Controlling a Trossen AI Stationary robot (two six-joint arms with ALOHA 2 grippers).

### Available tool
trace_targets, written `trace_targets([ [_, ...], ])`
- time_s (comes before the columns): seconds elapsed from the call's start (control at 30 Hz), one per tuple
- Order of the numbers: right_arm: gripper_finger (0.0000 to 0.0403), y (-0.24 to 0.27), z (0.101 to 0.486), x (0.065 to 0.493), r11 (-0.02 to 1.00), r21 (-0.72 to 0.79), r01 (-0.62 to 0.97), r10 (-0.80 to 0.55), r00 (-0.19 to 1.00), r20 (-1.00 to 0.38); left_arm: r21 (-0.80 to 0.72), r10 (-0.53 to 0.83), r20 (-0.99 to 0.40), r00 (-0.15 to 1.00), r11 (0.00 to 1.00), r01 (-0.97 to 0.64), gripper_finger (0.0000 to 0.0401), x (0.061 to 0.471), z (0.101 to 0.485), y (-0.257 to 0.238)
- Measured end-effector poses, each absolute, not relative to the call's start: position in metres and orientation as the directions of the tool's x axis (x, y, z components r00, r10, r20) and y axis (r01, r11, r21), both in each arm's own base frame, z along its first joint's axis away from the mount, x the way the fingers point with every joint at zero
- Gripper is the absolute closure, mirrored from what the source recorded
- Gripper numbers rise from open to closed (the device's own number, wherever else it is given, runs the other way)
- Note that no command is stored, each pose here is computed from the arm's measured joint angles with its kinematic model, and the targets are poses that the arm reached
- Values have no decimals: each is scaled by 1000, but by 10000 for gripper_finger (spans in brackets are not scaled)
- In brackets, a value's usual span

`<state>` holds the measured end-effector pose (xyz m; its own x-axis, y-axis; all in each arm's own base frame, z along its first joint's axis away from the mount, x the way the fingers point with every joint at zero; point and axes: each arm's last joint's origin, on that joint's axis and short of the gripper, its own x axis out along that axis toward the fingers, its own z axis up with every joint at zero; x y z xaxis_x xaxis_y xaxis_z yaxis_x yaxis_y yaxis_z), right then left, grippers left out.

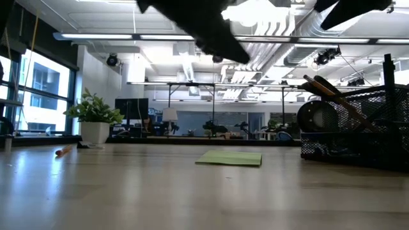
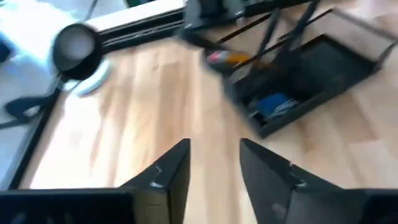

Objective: Pick and place office supplies into organizer
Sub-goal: Put the black binder clip into the black desk organizer

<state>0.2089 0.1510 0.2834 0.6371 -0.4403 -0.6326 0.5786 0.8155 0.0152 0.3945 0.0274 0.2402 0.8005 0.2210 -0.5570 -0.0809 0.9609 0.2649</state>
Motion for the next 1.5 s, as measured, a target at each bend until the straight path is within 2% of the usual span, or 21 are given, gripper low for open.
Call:
trace_targets([
  [0.2, 133, 156, 264, 237, 820, -78, 568, -500, 643, -580, 237, 273, -602, 750, 958, -159, 340, 343, 223, 42],
  [0.4, 133, 157, 251, 269, 794, -187, 579, -595, 675, -435, 222, 342, -740, 579, 937, -271, 395, 285, 190, 46],
  [0.6, 133, 149, 251, 305, 783, -297, 547, -622, 709, -334, 269, 409, -784, 467, 902, -338, 388, 244, 186, 42],
  [0.8, 133, 123, 257, 329, 843, -328, 427, -533, 751, -390, 322, 447, -811, 378, 880, -348, 398, 222, 190, 41],
  [0.9, 133, 104, 258, 342, 905, -299, 302, -412, 793, -448, 337, 445, -830, 335, 880, -333, 399, 217, 189, 41],
  [1.03, 133, 83, 261, 354, 951, -272, 145, -265, 838, -477, 332, 419, -881, 221, 879, -342, 379, 205, 185, 50],
  [1.2, 133, 70, 262, 360, 963, -268, -19, -120, 861, -494, 240, 294, -952, 86, 891, -385, 325, 188, 179, 66],
  [1.4, 133, 60, 259, 361, 951, -275, -140, -31, 843, -536, 84, 145, -981, 128, 916, -392, 241, 184, 180, 88],
  [1.5, 133, 55, 257, 360, 944, -270, -188, 3, 825, -565, 95, 149, -983, 106, 911, -402, 205, 186, 189, 99],
])
